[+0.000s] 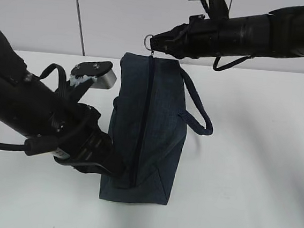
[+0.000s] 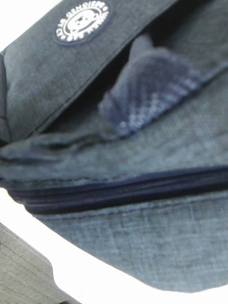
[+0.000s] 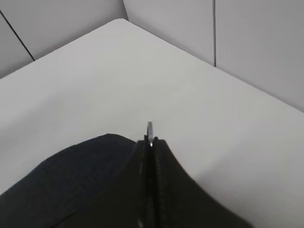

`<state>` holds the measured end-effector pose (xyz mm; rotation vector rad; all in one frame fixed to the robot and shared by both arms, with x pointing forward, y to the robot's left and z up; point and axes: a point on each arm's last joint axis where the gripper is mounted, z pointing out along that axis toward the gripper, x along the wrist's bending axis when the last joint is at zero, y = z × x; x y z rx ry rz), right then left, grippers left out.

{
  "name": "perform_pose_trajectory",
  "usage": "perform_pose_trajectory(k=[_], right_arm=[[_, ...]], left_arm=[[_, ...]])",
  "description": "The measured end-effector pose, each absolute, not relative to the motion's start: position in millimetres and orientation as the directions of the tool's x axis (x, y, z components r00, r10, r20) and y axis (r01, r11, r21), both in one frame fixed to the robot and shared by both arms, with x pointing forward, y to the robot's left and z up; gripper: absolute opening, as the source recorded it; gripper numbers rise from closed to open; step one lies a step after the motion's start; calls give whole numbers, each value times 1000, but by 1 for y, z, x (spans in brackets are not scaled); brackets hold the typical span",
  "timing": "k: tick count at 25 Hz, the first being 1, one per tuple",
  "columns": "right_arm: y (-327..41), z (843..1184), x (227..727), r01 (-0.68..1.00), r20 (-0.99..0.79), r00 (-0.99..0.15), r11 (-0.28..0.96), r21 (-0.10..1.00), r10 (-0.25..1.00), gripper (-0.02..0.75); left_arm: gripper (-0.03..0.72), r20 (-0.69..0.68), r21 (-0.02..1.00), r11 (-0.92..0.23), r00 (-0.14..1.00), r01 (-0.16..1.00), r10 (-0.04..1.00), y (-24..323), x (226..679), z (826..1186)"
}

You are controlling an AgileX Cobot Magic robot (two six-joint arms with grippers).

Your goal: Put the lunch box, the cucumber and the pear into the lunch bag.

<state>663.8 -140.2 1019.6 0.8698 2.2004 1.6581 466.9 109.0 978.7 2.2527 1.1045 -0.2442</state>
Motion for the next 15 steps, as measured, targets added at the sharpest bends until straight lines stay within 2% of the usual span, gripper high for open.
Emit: perform_pose_trajectory(k=[5,15], right_arm=[[-151,1017,679,385,247,-784,134,913,570,6],[-155,1006,697,495,369,-786,145,857,496,6]], left_arm=[[-17,-419,433,-471,634,769,650,109,466,978],[-15,-418,429,-477,637,767,648,110,465,978]])
